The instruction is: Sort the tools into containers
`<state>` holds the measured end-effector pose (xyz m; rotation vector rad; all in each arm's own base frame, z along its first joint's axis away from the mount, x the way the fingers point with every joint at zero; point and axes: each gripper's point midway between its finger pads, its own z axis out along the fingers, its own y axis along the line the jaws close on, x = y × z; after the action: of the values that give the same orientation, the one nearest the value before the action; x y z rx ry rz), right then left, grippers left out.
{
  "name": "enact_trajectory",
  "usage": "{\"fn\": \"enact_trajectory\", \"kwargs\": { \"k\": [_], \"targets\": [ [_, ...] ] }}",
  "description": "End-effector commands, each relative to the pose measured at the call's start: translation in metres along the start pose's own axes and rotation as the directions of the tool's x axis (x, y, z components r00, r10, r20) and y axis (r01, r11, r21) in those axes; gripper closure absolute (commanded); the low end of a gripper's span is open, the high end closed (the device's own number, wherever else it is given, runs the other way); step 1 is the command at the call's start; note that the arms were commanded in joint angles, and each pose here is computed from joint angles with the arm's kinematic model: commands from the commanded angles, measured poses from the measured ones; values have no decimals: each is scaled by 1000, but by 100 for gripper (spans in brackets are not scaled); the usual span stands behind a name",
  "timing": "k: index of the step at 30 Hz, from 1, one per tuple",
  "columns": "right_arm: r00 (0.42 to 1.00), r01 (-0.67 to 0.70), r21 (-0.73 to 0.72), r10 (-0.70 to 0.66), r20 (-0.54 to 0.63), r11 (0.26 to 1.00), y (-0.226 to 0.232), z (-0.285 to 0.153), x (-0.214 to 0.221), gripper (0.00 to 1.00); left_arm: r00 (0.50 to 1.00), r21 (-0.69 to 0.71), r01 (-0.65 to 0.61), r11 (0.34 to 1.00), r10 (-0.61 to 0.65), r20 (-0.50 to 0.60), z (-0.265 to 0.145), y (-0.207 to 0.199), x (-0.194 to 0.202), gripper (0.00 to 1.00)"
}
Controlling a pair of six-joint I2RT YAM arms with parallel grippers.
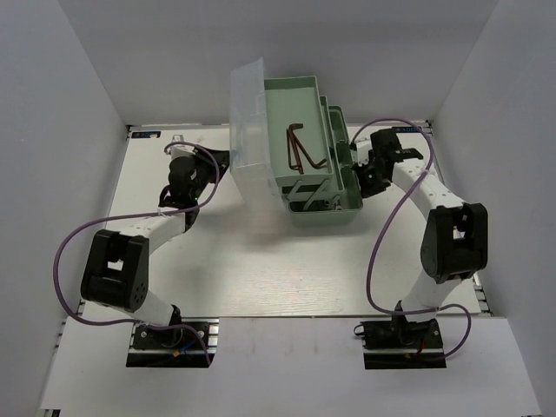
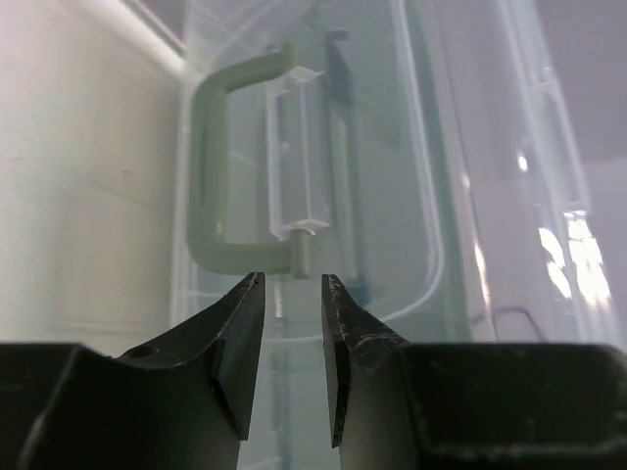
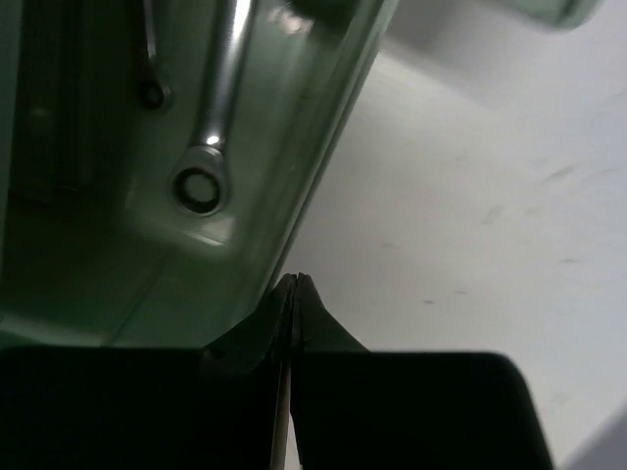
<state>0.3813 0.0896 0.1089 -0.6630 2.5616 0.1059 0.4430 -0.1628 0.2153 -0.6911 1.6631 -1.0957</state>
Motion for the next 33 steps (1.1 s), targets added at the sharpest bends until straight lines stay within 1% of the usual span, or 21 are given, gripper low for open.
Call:
{"fn": "enact_trajectory", "kwargs": {
  "k": [1, 5, 7, 8, 11, 15, 18, 19, 21, 22, 23, 24, 25, 26, 27, 28, 29, 30, 31, 32, 33],
  "targets": [
    [985, -140, -315, 164, 51, 939, 46, 2, -6, 100, 994, 174, -31, 984, 49, -102, -5, -60, 13, 60],
    [966, -223, -424, 257, 24, 878, 56, 3, -11, 100, 975, 249, -24, 968, 78, -207, 3, -77, 31, 61],
    [960, -241, -433, 279, 26, 869, 53, 3, -13, 100, 963, 289, -11, 957, 88, -253, 7, -90, 39, 61],
    [959, -240, -433, 282, 35, 869, 50, 4, -13, 100, 944, 295, 10, 955, 88, -317, 11, -87, 54, 61],
    [952, -246, -469, 303, 49, 848, 51, 1, -14, 100, 910, 341, 34, 940, 112, -399, 16, -99, 71, 61],
    [949, -258, -458, 311, 43, 851, 47, 2, -10, 100, 894, 352, 50, 935, 115, -434, 22, -102, 84, 61],
    [945, -273, -393, 321, 60, 878, 32, 4, -8, 100, 906, 345, 35, 938, 116, -407, 17, -103, 79, 61],
    [945, -274, -383, 322, 65, 882, 30, 3, -8, 100, 923, 363, 24, 931, 119, -367, 14, -116, 68, 61],
    [944, -278, -343, 322, 76, 897, 21, 2, -6, 100, 937, 339, -6, 941, 124, -326, 8, -114, 56, 59],
    [943, -282, -317, 323, 83, 906, 16, 0, -5, 100, 952, 338, -57, 940, 154, -266, 7, -118, 45, 55],
    [943, -271, -300, 315, 107, 915, 12, -5, -7, 100, 960, 362, -98, 927, 184, -211, -8, -138, 31, 53],
    [943, -280, -266, 316, 103, 923, 8, -3, -1, 100, 962, 351, -136, 926, 208, -176, -13, -141, 24, 51],
    [942, -274, -223, 308, 134, 935, 1, -12, -4, 100, 954, 298, -210, 931, 262, -148, -16, -131, 19, 43],
    [941, -281, -167, 305, 146, 945, -10, -13, -3, 100, 948, 279, -244, 929, 289, -133, -22, -131, 15, 40],
    [943, -284, -136, 303, 139, 949, -12, -13, 2, 100, 943, 296, -277, 914, 318, -97, -38, -145, 6, 38],
    [943, -280, -95, 292, 158, 955, -18, -20, 1, 100, 929, 253, -322, 912, 355, -98, -44, -133, 6, 36],
    [945, -291, 34, 282, 167, 956, -38, -27, 7, 84, 922, 222, -340, 914, 371, -113, -51, -120, 10, 32],
    [948, -286, 70, 271, 168, 956, -44, -29, 11, 71, 911, 203, -367, 908, 394, -118, -58, -113, 11, 30],
    [945, -289, 95, 268, 187, 953, -48, -38, 11, 60, 874, 167, -448, 878, 469, -125, -73, -101, 10, 27],
    [944, -297, 153, 264, 199, 943, -55, -46, 16, 41, 853, 131, -483, 866, 499, -152, -79, -85, 13, 21],
    [944, -290, 157, 255, 208, 944, -52, -53, 21, 32, 827, 118, -520, 846, 533, -178, -86, -77, 15, 17]
  ]
}}
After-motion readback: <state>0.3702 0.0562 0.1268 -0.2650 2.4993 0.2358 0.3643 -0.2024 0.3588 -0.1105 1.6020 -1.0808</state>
